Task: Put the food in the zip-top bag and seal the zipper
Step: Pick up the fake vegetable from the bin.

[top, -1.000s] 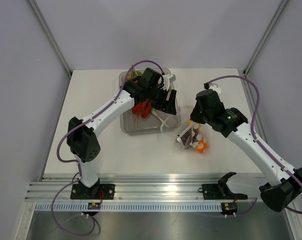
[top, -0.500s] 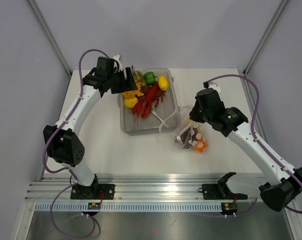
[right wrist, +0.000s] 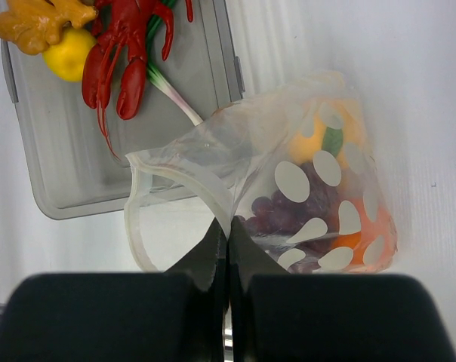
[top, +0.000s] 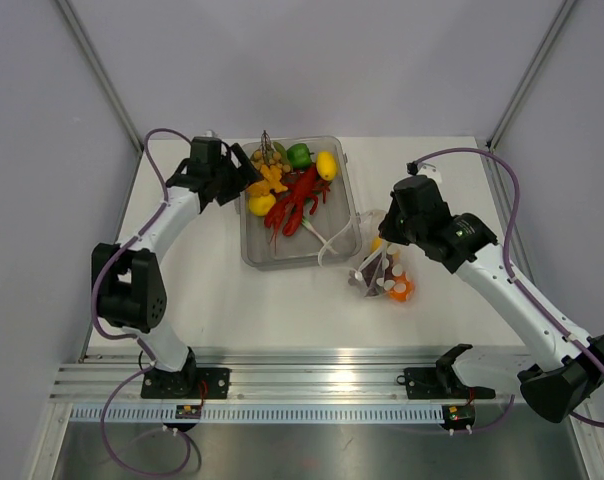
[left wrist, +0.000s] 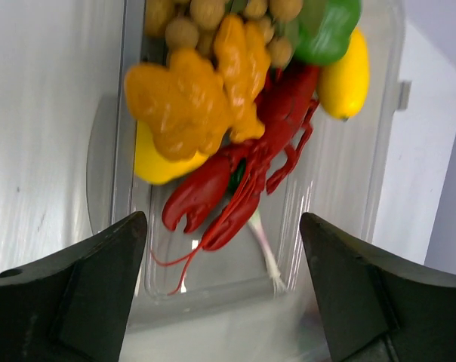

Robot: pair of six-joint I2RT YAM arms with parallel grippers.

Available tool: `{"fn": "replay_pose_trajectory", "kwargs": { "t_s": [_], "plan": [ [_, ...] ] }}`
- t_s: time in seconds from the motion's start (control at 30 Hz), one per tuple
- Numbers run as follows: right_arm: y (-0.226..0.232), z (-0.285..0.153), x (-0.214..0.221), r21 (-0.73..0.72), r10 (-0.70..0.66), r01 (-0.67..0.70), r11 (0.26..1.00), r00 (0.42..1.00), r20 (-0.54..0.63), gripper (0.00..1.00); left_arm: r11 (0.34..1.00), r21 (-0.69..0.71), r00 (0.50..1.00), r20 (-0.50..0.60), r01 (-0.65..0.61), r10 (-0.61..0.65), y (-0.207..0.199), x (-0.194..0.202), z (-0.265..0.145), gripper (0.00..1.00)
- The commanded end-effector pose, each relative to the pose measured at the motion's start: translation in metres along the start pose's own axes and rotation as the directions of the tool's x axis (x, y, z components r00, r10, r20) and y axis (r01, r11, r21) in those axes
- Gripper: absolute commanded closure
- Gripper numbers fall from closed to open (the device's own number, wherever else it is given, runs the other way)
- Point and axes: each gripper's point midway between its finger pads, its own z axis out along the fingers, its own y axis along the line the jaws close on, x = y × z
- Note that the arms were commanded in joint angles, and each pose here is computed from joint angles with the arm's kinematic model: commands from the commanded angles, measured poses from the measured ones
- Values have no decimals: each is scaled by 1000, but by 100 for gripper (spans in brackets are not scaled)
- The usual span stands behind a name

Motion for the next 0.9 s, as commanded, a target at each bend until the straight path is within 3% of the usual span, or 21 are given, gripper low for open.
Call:
{"fn": "replay_pose_trajectory", "kwargs": {
  "t_s": [0.0, 0.2, 0.4, 0.67, 0.87],
  "plan": [
    [14, -15, -20, -62, 20, -16, 998, 998, 60, 100, 1000, 19, 992, 129, -16, 14, -8, -44, 4, 18],
    [17, -11, -19, -64, 21, -18, 998, 998, 51, 100, 999, 47, 999, 36, 25, -27, 1, -15, 26, 17],
    [18, -8, -18, -65, 18, -15, 998, 999, 44, 100, 999, 46, 991, 136, 14, -20, -23, -12, 14, 14],
    [18, -8, -16, -68, 26, -24, 997, 999, 40, 100, 986, -87, 949, 296, 143, -112, -5, -20, 18, 12],
    [16, -8, -15, -59, 20, -17, 998, 999, 38, 100, 983, -78, 931, 340, 167, -131, -2, -18, 32, 11]
  ]
}}
